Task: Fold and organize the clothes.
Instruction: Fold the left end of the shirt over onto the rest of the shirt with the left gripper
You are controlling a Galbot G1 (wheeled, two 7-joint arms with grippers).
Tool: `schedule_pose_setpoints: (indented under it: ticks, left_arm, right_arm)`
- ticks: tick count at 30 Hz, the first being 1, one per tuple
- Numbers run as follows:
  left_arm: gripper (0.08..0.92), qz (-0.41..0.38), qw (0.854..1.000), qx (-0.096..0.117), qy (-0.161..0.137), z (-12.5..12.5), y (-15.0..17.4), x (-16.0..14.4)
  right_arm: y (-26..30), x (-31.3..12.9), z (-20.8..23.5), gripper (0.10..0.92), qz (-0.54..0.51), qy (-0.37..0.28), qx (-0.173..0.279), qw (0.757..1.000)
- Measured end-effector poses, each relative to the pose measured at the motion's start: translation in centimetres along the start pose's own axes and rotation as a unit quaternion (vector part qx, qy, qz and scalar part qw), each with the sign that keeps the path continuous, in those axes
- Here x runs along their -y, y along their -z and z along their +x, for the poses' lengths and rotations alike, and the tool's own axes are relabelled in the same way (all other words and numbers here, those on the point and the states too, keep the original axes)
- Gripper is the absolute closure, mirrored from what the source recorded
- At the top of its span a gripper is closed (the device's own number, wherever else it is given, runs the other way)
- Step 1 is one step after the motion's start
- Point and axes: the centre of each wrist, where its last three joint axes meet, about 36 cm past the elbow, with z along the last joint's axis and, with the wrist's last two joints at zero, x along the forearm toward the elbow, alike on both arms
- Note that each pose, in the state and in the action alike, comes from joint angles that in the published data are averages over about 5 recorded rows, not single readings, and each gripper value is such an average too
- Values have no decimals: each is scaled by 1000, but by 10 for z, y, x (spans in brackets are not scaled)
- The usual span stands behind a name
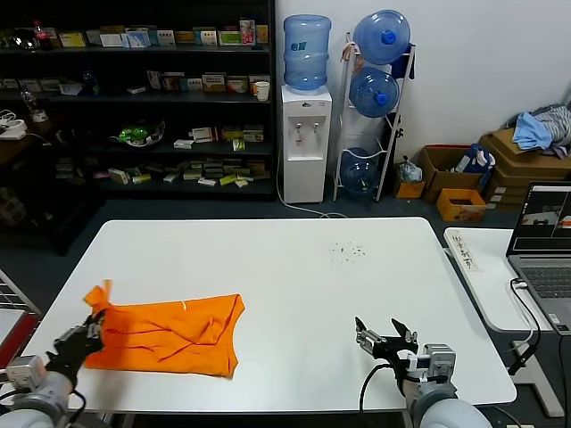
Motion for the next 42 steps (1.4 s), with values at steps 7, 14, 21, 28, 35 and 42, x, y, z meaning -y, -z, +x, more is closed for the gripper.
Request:
schedule_pose_setpoints:
  ticks: [7, 14, 21, 28, 35, 42]
  left_arm:
    - [871, 76, 995, -26, -57, -9, -3, 44]
    - [871, 107, 989, -44, -91, -16, -10, 72]
    - [871, 119, 986, -56, -106, -12, -12, 91]
    - [871, 125, 984, -55, -113, -13, -15, 106]
    - [844, 130, 982, -64, -123, -10, -21, 117]
    - [650, 148, 978, -65, -134, -6, -17, 124]
  right_arm:
    - [-3, -1, -4, 200, -5, -3, -4, 1000]
    - [-5, -1, -4, 200, -7, -5, -8, 1000]
    - [-6, -1, -5, 200, -8, -5, -9, 1000]
    - [-7, -3, -6, 200, -9, -4, -11, 1000]
    - [-8, -2, -6, 200, -10, -5, -13, 1000]
    - [-9, -1, -8, 200, -11, -5, -15, 1000]
